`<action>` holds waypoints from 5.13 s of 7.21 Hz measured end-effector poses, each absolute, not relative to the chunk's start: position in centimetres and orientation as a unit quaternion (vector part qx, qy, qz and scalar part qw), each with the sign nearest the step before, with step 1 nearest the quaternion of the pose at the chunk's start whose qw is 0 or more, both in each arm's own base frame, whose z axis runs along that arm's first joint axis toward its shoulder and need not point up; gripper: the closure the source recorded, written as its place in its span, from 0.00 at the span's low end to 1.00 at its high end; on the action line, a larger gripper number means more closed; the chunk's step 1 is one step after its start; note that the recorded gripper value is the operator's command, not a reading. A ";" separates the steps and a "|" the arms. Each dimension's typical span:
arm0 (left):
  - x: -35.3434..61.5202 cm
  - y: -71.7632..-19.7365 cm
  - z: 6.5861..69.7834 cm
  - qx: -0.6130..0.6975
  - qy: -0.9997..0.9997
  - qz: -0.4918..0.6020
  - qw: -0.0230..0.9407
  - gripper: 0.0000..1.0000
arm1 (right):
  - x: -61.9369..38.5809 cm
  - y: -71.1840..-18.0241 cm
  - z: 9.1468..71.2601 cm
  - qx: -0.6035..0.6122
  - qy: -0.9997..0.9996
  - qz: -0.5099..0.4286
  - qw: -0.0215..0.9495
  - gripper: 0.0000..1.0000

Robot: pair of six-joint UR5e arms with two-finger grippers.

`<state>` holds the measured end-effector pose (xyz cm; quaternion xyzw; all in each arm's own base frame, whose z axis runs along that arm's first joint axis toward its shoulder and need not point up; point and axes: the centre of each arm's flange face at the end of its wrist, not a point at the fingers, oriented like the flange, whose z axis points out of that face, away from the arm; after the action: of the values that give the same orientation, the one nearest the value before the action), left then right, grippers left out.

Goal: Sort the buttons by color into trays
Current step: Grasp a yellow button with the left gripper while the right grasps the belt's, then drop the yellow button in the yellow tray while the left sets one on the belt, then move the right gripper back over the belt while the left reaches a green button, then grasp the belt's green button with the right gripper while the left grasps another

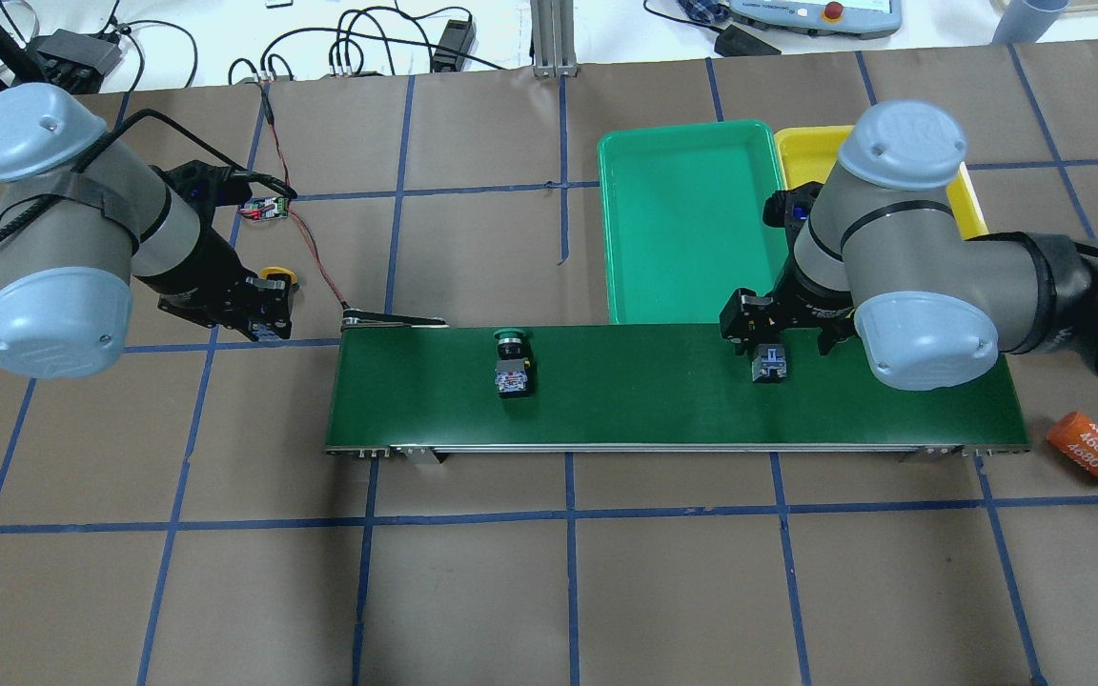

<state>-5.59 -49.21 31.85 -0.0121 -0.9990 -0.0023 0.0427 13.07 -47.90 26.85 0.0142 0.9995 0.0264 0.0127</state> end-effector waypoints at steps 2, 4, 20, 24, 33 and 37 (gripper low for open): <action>-9.1 -48.5 31.1 -0.013 -0.999 -0.016 0.047 1.00 | 13.3 -48.3 25.7 0.011 0.999 0.037 0.008 0.63; -11.3 -47.8 29.9 -0.022 -0.998 -0.029 0.047 1.00 | 13.1 -48.7 25.0 0.009 0.999 0.044 -0.001 0.89; 1.4 -54.6 32.9 -0.075 -0.997 0.012 0.028 0.00 | -8.5 -62.5 25.4 -0.006 0.998 0.055 -0.010 0.02; 4.9 -58.3 25.0 -0.145 -0.989 0.021 0.024 0.00 | -3.4 -54.1 28.4 -0.031 0.998 0.040 0.028 0.04; 5.4 -60.2 17.7 -0.181 -0.983 0.007 0.037 1.00 | 8.3 -48.9 28.3 -0.031 0.998 0.051 0.022 0.09; 4.1 -59.5 24.5 -0.115 -0.993 0.011 0.035 1.00 | 8.9 -48.3 27.7 0.001 0.998 0.060 0.017 0.09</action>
<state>4.06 -59.53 24.53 -0.1148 -0.9927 0.0113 0.0353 8.93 -48.26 27.67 0.0008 0.9981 0.0597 0.0174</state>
